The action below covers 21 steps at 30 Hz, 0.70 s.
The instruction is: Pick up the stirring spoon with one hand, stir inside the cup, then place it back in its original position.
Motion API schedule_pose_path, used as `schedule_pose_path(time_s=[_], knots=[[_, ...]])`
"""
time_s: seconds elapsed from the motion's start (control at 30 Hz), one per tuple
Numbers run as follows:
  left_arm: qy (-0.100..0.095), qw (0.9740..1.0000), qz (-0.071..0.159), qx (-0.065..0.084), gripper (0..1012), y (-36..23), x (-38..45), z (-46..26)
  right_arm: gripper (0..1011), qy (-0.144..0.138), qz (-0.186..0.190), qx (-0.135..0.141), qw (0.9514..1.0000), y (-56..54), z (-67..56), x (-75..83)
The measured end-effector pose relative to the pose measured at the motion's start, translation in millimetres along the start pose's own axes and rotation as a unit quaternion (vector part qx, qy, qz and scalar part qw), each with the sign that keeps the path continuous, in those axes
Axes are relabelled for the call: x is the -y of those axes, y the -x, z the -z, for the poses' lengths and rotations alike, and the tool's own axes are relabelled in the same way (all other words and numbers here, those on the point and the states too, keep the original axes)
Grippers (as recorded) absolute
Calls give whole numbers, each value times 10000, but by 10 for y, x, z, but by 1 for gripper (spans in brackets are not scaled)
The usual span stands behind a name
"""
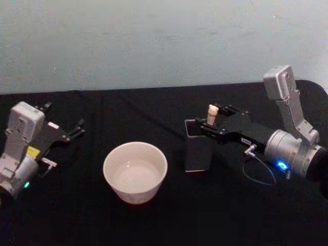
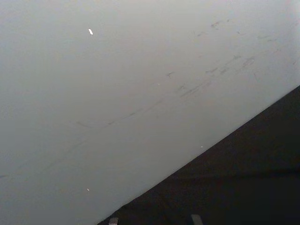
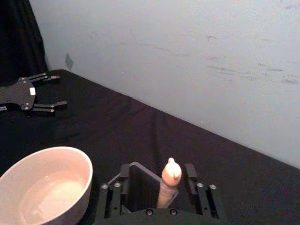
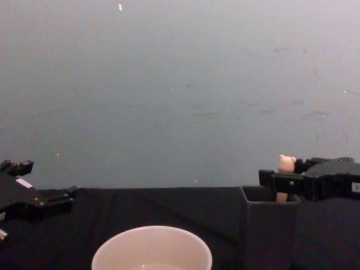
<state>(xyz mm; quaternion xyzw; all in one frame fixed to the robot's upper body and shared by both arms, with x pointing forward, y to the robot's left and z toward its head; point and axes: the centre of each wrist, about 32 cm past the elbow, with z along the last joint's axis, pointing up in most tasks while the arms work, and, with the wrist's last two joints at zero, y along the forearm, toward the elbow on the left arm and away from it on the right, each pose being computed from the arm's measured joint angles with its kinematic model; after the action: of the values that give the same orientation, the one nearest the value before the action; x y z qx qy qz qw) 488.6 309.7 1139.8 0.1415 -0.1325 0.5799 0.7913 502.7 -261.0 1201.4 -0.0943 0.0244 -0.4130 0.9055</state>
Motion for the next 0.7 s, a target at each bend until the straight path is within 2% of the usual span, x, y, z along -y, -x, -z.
schedule_pose_path(time_s=[0.13,0.27,0.37,0.53,0.7], knots=[[0,10000,0,0,1002,0,0,0,817,0,0,0,10000,0,0,0],[0,10000,0,0,1001,0,0,0,953,0,0,0,10000,0,0,0],[0,10000,0,0,1001,0,0,0,1003,0,0,0,10000,0,0,0],[-1,10000,0,0,1001,0,0,0,1000,-3,6,-2,10000,-1,0,1],[0,10000,0,0,1001,0,0,0,1000,-161,168,-32,9997,3,-3,5]])
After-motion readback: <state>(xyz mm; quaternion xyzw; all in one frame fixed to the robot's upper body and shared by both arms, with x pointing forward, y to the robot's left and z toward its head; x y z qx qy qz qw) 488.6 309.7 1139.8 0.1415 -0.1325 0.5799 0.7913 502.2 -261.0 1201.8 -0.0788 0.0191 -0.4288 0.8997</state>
